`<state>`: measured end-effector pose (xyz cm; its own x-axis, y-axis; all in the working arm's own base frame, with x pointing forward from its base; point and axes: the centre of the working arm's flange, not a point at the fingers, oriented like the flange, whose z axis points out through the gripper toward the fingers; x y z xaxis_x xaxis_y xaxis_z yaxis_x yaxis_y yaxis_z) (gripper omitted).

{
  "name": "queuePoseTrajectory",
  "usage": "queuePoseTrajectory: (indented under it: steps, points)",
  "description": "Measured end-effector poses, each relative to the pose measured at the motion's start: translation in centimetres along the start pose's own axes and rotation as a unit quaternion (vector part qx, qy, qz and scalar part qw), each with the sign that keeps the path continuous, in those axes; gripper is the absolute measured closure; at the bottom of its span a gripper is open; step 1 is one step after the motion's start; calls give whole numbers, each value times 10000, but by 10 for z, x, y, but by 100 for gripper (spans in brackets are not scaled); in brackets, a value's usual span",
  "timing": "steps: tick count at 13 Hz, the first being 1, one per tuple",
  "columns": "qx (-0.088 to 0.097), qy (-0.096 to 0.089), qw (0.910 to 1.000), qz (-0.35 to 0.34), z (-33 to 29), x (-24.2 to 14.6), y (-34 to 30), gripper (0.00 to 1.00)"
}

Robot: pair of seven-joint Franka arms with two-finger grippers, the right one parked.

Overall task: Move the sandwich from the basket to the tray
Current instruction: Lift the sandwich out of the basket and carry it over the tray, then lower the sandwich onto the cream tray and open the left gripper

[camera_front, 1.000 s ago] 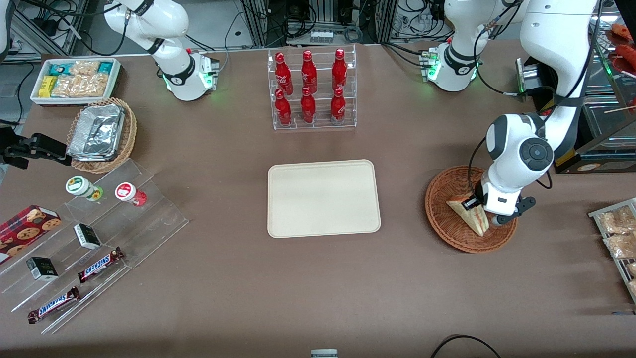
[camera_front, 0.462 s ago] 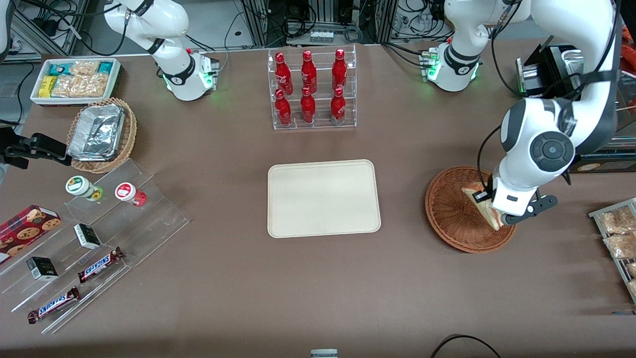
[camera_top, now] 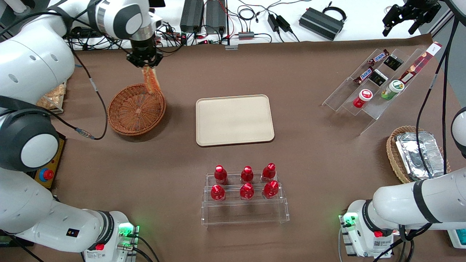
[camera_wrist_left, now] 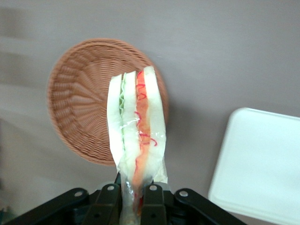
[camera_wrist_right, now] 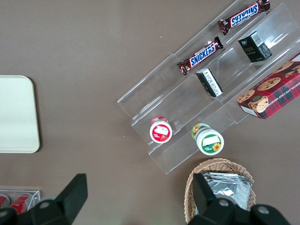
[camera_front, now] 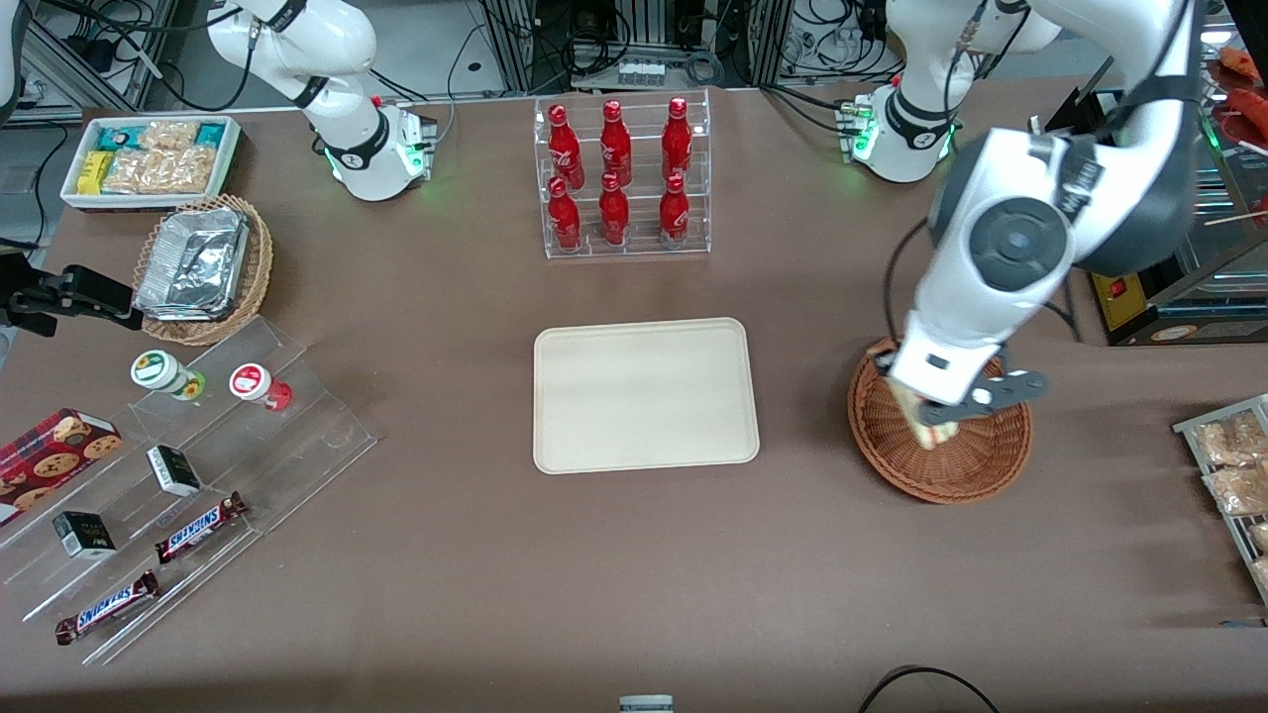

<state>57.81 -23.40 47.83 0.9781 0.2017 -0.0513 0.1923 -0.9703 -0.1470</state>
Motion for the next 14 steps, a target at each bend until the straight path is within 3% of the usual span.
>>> queuePoseTrajectory:
  steps: [2, 4, 7, 10, 14]
  points:
    - [-191, -20, 9996, 220, -8, -13, 38, 84]
    - [-260, -66, 9989, 385, -3, -25, 76, 84]
    - [-474, -229, 9972, 526, 13, -36, 122, 84]
    - [-566, -195, 9976, 348, 32, -47, 163, 84]
    - [-657, -118, 9959, 608, 68, -76, 218, 84]
